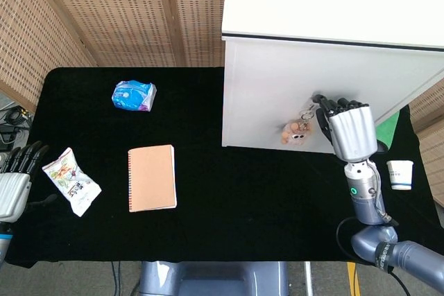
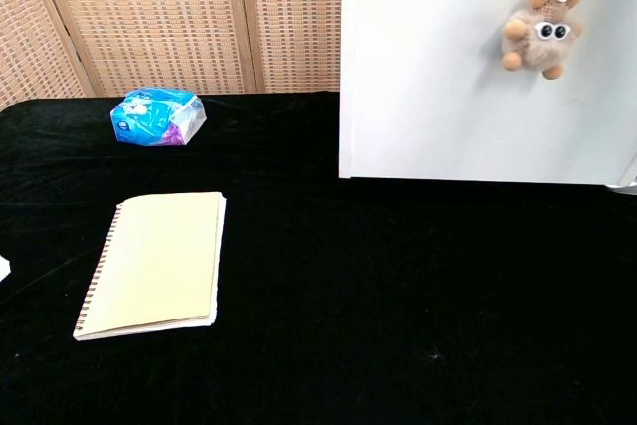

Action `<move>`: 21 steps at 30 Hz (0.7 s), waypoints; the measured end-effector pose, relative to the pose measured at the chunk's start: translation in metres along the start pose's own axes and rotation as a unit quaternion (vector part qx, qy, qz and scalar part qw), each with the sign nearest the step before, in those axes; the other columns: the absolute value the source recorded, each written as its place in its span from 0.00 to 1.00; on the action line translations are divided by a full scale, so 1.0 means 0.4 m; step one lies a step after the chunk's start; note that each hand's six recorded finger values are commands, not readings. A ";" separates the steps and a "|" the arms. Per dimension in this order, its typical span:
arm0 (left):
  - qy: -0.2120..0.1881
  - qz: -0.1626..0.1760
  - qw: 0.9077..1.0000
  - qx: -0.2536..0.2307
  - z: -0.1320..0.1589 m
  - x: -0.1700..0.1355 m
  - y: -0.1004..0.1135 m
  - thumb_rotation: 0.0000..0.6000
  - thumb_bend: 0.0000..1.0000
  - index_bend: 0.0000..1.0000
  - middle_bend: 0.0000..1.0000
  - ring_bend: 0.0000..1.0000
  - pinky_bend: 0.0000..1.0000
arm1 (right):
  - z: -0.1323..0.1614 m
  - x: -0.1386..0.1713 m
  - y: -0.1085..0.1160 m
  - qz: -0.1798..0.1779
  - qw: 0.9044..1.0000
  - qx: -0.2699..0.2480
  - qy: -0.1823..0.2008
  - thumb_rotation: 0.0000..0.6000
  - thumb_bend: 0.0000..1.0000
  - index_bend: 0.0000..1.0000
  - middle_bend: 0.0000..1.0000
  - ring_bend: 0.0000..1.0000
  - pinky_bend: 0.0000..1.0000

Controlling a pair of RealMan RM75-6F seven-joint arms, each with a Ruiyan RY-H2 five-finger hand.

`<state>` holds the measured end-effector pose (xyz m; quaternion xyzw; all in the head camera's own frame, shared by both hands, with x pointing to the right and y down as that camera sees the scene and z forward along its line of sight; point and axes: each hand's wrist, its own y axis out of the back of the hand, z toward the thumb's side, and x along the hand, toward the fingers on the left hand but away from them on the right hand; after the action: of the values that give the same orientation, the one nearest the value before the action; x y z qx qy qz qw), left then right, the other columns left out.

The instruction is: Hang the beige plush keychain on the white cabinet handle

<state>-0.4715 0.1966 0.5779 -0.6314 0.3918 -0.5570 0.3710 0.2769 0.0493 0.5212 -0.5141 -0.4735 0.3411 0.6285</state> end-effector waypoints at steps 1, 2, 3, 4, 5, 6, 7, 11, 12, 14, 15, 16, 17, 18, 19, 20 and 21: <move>0.000 0.000 1.000 0.000 0.000 0.000 0.001 1.00 0.00 0.00 0.00 0.00 0.00 | -0.001 0.003 0.006 -0.004 1.000 -0.002 0.000 1.00 0.58 0.49 0.89 0.84 1.00; 0.000 0.000 1.000 0.000 0.000 0.000 0.001 1.00 0.00 0.00 0.00 0.00 0.00 | -0.004 0.010 0.015 -0.010 1.000 -0.005 0.002 1.00 0.58 0.50 0.89 0.84 1.00; 0.000 0.000 1.000 -0.001 -0.001 -0.001 0.001 1.00 0.00 0.00 0.00 0.00 0.00 | -0.006 0.016 0.022 -0.014 1.000 -0.008 0.004 1.00 0.58 0.50 0.89 0.84 1.00; 0.000 0.001 1.000 -0.001 -0.001 -0.001 0.002 1.00 0.00 0.00 0.00 0.00 0.00 | -0.009 0.024 0.030 -0.019 1.000 -0.011 0.006 1.00 0.58 0.50 0.89 0.84 1.00; -0.001 0.001 1.000 -0.001 0.000 -0.001 0.002 1.00 0.00 0.00 0.00 0.00 0.00 | -0.012 0.036 0.040 -0.024 1.000 -0.017 0.011 1.00 0.58 0.50 0.89 0.84 1.00; -0.001 0.001 1.000 -0.001 0.000 -0.001 0.003 1.00 0.00 0.00 0.00 0.00 0.00 | -0.015 0.045 0.047 -0.027 0.999 -0.023 0.015 1.00 0.57 0.50 0.88 0.84 1.00; -0.002 0.001 1.000 -0.002 0.000 -0.002 0.002 1.00 0.00 0.00 0.00 0.00 0.00 | -0.017 0.054 0.053 -0.028 0.999 -0.029 0.020 1.00 0.53 0.50 0.87 0.83 1.00; -0.006 0.000 1.000 -0.001 0.004 -0.004 0.002 1.00 0.00 0.00 0.00 0.00 0.00 | -0.034 0.109 0.069 -0.015 0.997 -0.061 0.053 1.00 0.21 0.42 0.69 0.70 0.94; -0.007 0.000 1.000 -0.001 0.006 -0.005 0.002 1.00 0.00 0.00 0.00 0.00 0.00 | -0.043 0.128 0.071 -0.006 0.996 -0.066 0.059 1.00 0.10 0.38 0.59 0.60 0.85; -0.009 -0.001 1.000 0.001 0.009 -0.008 0.000 1.00 0.00 0.00 0.00 0.00 0.00 | -0.067 0.179 0.069 0.027 0.994 -0.073 0.071 1.00 0.01 0.32 0.42 0.40 0.62; -0.010 -0.001 1.000 0.002 0.010 -0.008 -0.001 1.00 0.00 0.00 0.00 0.00 0.00 | -0.079 0.202 0.068 0.045 0.994 -0.073 0.075 1.00 0.00 0.29 0.33 0.29 0.48; -0.010 -0.002 1.000 0.003 0.011 -0.009 -0.002 1.00 0.00 0.00 0.00 0.00 0.00 | -0.092 0.225 0.067 0.065 0.992 -0.071 0.077 1.00 0.00 0.27 0.26 0.19 0.36; -0.011 -0.002 1.000 0.003 0.013 -0.010 -0.004 1.00 0.00 0.00 0.00 0.00 0.00 | -0.108 0.254 0.066 0.091 0.990 -0.069 0.080 1.00 0.00 0.25 0.22 0.14 0.30; -0.011 -0.002 1.000 0.004 0.014 -0.010 -0.005 1.00 0.00 0.00 0.00 0.00 0.00 | -0.119 0.275 0.066 0.111 0.988 -0.067 0.081 1.00 0.00 0.21 0.16 0.07 0.21; -0.012 -0.002 1.000 0.005 0.015 -0.011 -0.006 1.00 0.00 0.00 0.00 0.00 0.00 | -0.131 0.296 0.066 0.131 0.986 -0.064 0.081 1.00 0.00 0.17 0.09 0.02 0.15; -0.012 -0.002 1.000 0.006 0.016 -0.012 -0.007 1.00 0.00 0.00 0.00 0.00 0.00 | -0.145 0.322 0.066 0.159 0.982 -0.058 0.080 1.00 0.00 0.15 0.06 0.01 0.11; -0.013 -0.002 1.000 0.007 0.017 -0.012 -0.007 1.00 0.00 0.00 0.00 0.00 0.00 | -0.154 0.340 0.067 0.177 0.980 -0.054 0.077 1.00 0.00 0.12 0.02 0.00 0.07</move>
<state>-0.4650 0.2025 0.5778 -0.6367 0.3817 -0.5525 0.3789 0.3801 0.1604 0.5270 -0.6476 -0.3426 0.3802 0.5645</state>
